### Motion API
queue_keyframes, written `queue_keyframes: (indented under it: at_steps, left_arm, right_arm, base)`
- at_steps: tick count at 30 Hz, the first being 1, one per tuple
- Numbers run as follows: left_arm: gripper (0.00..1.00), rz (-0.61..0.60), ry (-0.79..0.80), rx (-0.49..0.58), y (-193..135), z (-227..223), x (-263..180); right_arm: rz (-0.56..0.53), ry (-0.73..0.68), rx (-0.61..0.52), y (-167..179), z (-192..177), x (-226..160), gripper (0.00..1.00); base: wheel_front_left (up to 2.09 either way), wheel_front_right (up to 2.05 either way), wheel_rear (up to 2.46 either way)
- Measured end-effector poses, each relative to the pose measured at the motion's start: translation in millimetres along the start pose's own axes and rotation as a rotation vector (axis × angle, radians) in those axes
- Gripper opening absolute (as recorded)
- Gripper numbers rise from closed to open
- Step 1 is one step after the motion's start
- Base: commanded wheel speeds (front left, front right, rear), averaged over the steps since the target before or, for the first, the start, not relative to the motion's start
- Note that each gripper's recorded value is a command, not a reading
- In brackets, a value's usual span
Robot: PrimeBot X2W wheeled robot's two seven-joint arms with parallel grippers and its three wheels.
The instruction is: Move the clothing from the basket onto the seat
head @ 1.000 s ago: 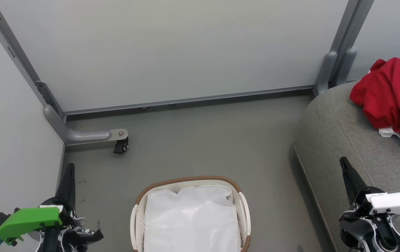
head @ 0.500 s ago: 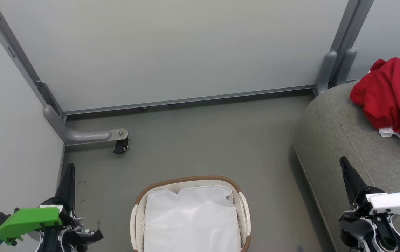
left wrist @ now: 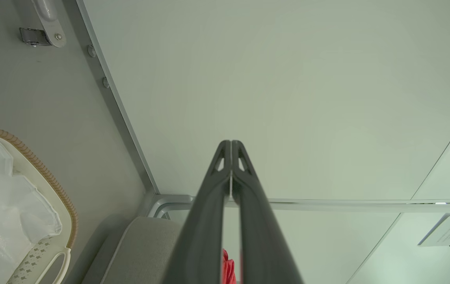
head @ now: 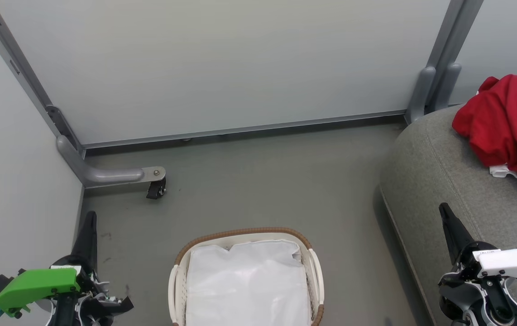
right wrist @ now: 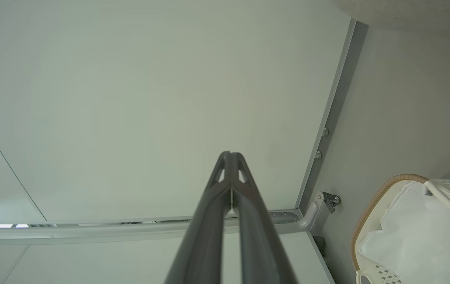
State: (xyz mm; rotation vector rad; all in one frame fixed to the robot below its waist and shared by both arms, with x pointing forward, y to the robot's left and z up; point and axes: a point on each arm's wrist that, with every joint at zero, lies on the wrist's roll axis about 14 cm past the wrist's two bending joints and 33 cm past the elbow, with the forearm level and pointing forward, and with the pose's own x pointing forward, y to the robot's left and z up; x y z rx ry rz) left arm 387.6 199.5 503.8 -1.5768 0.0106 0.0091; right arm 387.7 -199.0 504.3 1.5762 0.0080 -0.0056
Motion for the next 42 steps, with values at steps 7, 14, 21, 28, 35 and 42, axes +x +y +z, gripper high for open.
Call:
queue_keyframes:
  at_steps: [7, 14, 21, 28, 35, 42]
  left_arm:
    - [0.00, 0.000, 0.001, 0.000, 0.0, -0.1, 0.0]
    - [0.00, 0.000, 0.001, -0.001, 0.0, 0.0, 0.0]
    - [0.00, 0.000, 0.001, -0.001, 0.0, 0.1, 0.0]
    - [0.00, 0.000, 0.000, 0.000, 0.0, 0.2, -0.1]
    - [0.00, 0.000, 0.000, 0.000, 0.0, 0.4, -0.1]
    - [0.00, 0.000, 0.000, 0.000, 0.0, 0.4, -0.1]
  right_arm:
    - [0.000, 0.000, 0.000, 0.0, 0.0, 0.0, 0.00]
    - [0.000, 0.000, 0.000, 0.0, 0.0, 0.0, 0.00]
    - [0.000, 0.000, 0.000, 0.0, 0.0, 0.0, 0.00]
    - [0.000, 0.000, 0.000, 0.1, 0.0, 0.0, 0.00]
    - [0.000, 0.000, 0.000, 0.1, 0.0, 0.0, 0.00]
    - [0.000, 0.000, 0.000, 0.1, 0.0, 0.0, 0.00]
  base:
    - [0.00, 0.00, 0.00]
    - [0.00, 0.00, 0.00]
    - [0.00, 0.00, 0.00]
    - [0.00, 0.00, 0.00]
    - [0.00, 0.00, 0.00]
    - [0.00, 0.00, 0.00]
